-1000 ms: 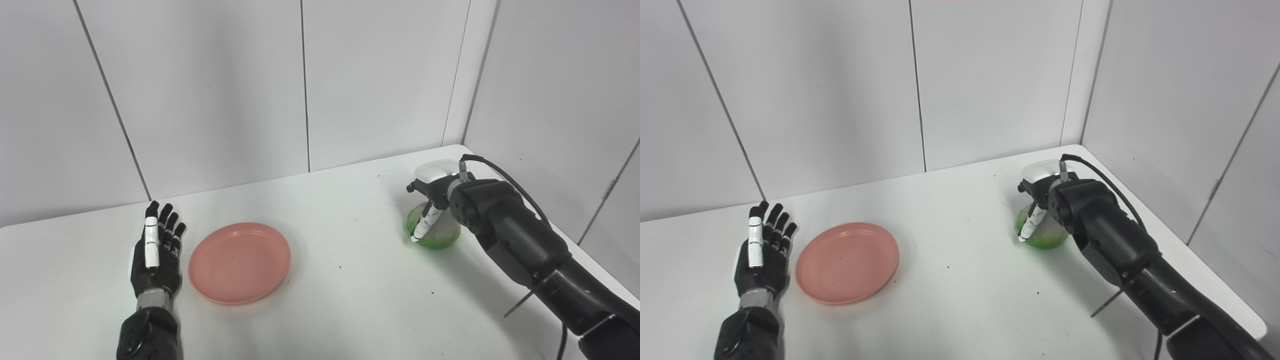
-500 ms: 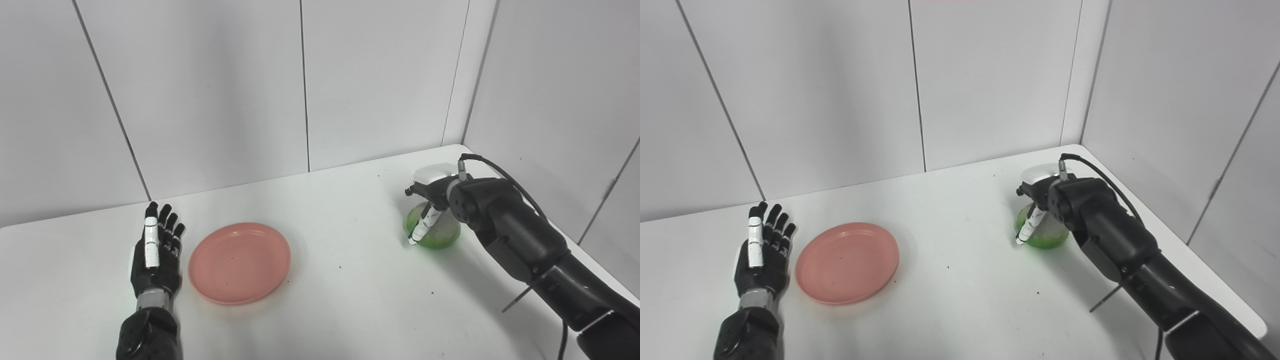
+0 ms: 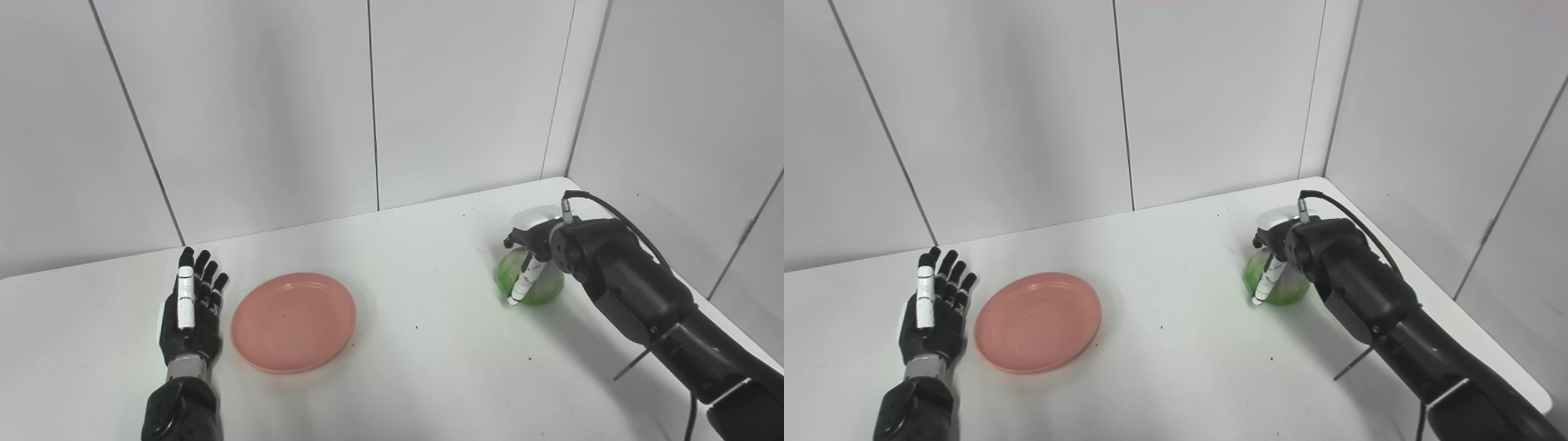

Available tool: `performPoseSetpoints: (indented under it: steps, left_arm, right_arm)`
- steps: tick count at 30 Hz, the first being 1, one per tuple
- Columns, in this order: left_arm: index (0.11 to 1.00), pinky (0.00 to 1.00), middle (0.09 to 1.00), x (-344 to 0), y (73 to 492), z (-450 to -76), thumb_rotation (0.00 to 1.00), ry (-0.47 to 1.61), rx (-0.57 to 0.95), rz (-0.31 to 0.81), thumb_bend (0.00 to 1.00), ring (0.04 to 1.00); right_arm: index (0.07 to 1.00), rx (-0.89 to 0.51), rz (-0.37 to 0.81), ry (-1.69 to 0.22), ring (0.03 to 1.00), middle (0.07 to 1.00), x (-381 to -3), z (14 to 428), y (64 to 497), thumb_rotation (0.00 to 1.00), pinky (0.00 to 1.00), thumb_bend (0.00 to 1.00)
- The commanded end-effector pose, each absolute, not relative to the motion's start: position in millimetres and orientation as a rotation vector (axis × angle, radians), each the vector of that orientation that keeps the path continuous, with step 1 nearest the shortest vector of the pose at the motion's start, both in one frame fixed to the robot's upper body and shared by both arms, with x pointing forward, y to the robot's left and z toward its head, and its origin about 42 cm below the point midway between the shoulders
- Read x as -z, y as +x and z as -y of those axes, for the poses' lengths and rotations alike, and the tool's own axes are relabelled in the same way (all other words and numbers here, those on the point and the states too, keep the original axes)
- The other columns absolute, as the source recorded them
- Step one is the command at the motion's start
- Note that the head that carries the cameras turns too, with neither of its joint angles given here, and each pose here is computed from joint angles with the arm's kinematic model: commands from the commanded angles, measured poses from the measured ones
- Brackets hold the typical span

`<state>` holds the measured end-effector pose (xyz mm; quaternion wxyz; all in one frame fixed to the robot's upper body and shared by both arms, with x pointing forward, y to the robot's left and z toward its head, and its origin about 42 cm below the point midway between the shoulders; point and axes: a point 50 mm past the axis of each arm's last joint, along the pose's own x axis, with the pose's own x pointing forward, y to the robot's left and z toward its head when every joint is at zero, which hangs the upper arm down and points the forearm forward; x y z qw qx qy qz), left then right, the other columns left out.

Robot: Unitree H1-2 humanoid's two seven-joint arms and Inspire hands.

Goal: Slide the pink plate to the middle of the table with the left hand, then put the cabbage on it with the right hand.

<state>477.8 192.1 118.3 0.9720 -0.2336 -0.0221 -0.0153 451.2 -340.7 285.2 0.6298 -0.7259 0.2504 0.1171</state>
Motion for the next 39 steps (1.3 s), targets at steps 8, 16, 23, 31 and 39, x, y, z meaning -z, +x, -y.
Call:
performPoseSetpoints:
  steps: [8,16,23,31,39]
  left_arm:
    - [0.933,0.94,0.951,-98,466,-198,0.70,-0.475,0.012,-0.042,0.66,0.978]
    - [0.953,0.95,0.957,-100,466,-199,0.70,-0.474,0.017,-0.038,0.66,0.981]
    - [0.957,0.93,0.950,-101,466,-199,0.70,-0.463,0.015,-0.035,0.67,0.976]
    - [0.946,0.95,0.957,-105,466,-200,0.70,-0.461,0.022,-0.032,0.68,0.981]
    - [0.951,0.94,0.959,-107,466,-201,0.69,-0.460,0.012,-0.038,0.68,0.976]
  right_arm:
    - [0.880,-0.160,-0.570,-1.658,0.885,0.976,-303,360,460,0.50,0.59,1.00]
    - [0.880,-0.160,-0.569,-1.611,0.888,0.977,-300,361,460,0.51,0.61,1.00]
    - [0.870,-0.176,-0.533,-1.557,0.889,0.969,-293,362,458,0.48,0.63,1.00]
    - [0.725,-0.201,-0.470,-1.463,0.524,0.617,-289,362,453,0.32,0.42,1.00]
    - [0.632,-0.219,-0.514,-1.494,0.310,0.473,-286,363,454,0.01,0.23,0.59]
